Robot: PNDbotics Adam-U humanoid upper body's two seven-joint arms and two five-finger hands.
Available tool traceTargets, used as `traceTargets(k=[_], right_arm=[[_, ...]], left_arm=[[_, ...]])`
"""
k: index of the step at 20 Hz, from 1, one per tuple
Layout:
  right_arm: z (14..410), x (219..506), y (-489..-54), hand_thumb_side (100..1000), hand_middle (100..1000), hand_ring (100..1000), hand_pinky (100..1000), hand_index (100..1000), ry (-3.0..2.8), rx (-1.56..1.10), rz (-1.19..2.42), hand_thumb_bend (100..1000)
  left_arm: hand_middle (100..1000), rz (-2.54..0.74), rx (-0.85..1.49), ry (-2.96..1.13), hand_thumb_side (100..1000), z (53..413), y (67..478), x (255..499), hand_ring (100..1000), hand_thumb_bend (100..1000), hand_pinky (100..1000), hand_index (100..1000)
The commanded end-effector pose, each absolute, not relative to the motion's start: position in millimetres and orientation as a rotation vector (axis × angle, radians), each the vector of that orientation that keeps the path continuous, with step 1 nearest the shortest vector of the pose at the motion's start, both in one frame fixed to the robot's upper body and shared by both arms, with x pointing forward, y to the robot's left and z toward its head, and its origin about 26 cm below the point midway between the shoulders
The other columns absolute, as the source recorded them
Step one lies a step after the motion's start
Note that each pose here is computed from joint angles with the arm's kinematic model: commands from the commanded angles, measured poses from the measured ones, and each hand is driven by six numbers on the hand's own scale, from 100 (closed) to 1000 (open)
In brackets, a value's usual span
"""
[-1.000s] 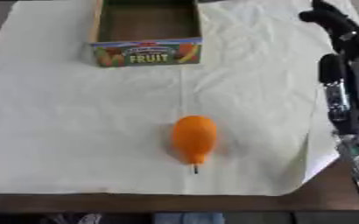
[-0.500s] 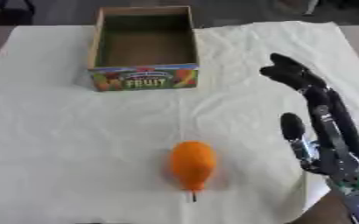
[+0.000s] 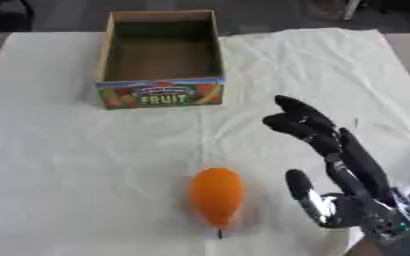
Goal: Pick up objects on the table and place them in the box.
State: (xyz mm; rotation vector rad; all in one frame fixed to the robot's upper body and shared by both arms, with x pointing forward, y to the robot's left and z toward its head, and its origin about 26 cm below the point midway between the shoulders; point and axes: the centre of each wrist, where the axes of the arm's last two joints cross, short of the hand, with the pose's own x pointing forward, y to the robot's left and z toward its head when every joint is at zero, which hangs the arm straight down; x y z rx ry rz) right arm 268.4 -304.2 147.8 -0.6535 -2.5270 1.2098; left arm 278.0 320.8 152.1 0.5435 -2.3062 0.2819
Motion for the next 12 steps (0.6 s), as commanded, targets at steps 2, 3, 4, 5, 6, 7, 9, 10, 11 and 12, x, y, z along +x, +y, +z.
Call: traceTargets(k=[2,3,4,5,6,7,9,10,11,12], right_arm=[[160,268,-303,1000,747,990,900,893,-2.453,-0.788,1.363,176],[160,268,-303,1000,739,991,899,886,-2.426,-0.822,1.395,197],[161,269,-302,1000,733,994,899,883,-2.399,-0.855,1.427,210],[161,269,-301,1000,723,999,896,879,-2.378,-0.880,1.452,245],[162,269,-300,1000,719,1000,896,881,-2.352,-0.906,1.483,255],[162,269,-299,1000,721,1000,897,887,-2.325,-0.931,1.515,263],[163,269,-297,1000,712,1000,900,893,-2.262,-0.970,1.588,282],[163,269,-296,1000,710,1000,903,899,-2.232,-0.982,1.623,285],[163,269,-295,1000,708,1000,908,918,-2.206,-0.987,1.652,296],[163,270,-293,1000,706,1000,911,923,-2.181,-0.988,1.681,301]], left_arm=[[638,0.261,0.560,-2.335,682,161,323,276,385,100,322,716],[638,0.261,0.559,-2.335,682,161,323,276,385,100,322,716],[638,0.259,0.558,-2.335,682,161,322,276,384,100,322,716],[638,0.258,0.556,-2.335,682,161,322,276,384,100,322,715],[638,0.257,0.554,-2.334,682,161,322,276,384,100,321,715],[638,0.256,0.552,-2.334,682,161,322,276,384,100,321,715],[638,0.254,0.548,-2.333,682,161,321,276,384,100,321,715],[638,0.253,0.547,-2.333,682,161,321,276,384,100,321,715],[639,0.252,0.546,-2.332,682,161,321,276,384,100,321,715],[639,0.252,0.544,-2.331,682,161,321,276,384,100,321,715]])
